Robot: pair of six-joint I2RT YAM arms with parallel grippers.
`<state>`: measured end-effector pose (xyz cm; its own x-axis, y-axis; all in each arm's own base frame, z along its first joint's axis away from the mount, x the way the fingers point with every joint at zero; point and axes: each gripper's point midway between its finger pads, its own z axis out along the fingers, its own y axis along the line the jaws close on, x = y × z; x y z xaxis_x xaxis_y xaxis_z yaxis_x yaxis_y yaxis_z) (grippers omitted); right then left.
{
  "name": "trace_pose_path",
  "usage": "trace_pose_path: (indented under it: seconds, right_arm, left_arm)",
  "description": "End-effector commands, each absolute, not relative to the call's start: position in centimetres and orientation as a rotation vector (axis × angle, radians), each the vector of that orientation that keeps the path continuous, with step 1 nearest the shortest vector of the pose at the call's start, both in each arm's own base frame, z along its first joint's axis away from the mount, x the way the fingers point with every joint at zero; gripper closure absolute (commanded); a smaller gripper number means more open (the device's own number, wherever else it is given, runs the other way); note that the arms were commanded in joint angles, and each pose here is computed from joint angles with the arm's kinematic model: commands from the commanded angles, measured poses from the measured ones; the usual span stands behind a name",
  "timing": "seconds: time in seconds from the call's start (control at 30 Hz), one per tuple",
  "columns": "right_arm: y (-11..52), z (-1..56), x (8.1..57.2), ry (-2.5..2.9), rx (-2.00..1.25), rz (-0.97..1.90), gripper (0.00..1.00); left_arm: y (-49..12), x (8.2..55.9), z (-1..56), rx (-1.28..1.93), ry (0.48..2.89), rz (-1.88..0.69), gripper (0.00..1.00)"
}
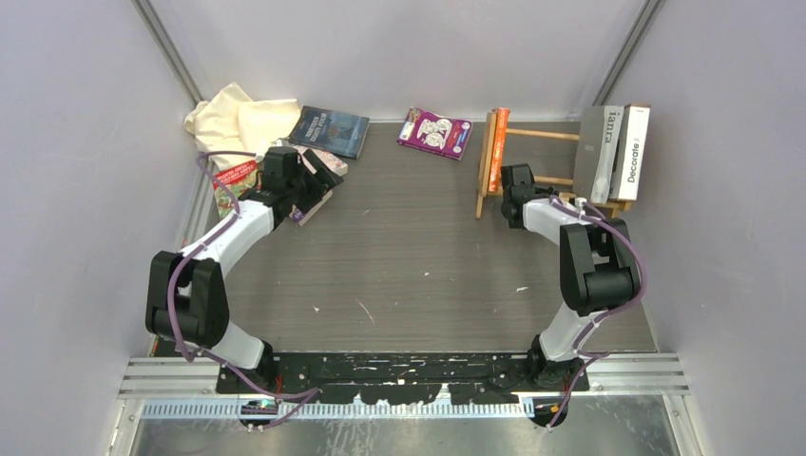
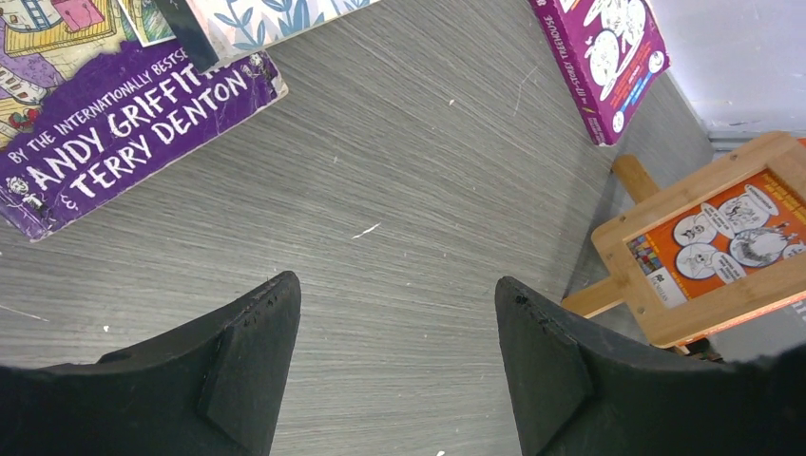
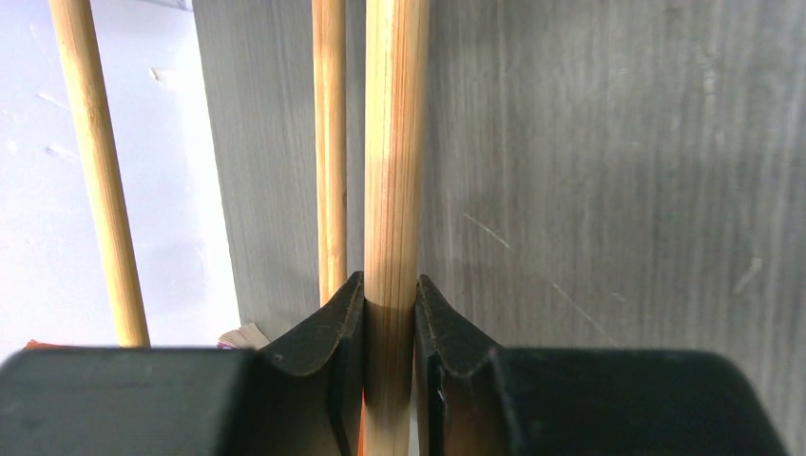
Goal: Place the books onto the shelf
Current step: Move the shelf to the center of the board.
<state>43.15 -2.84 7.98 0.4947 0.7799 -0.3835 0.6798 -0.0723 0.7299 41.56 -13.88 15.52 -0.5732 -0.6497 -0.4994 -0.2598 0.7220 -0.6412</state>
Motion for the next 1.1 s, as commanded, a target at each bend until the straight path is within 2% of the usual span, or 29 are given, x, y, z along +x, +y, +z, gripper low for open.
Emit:
trace_pose_path:
  seconds: [0.0,0.23,0.4,0.6,1.07]
  right_arm:
    - [-1.3,8.1,45.7,1.319,1.759,0.21,0.99]
    - [-1.5,8.5,47.4,1.349,1.742,0.215,0.99]
    - [-1.6,8.5,47.2,1.395,1.717,0.173,0.95]
    - [-2.8,8.1,47.4,1.398,1.717,0.154,0.95]
    - [-2.9,8.1,50.9,1.422,1.698,0.169,0.95]
  left_arm:
    - [-14.6,43.6,18.1,-0.642,2.085,-0.71,0.26]
    - [-14.8,44.2,17.6,-0.646,2.091,-0.715,0.26]
    - [-14.9,44.4,17.5,-0.651,2.089,-0.722,0.26]
    - [-15.1,44.4,17.5,-0.652,2.086,-0.733,0.26]
    - [-15.2,44.6,16.8,-0.63,2.106,-0.727,0.25]
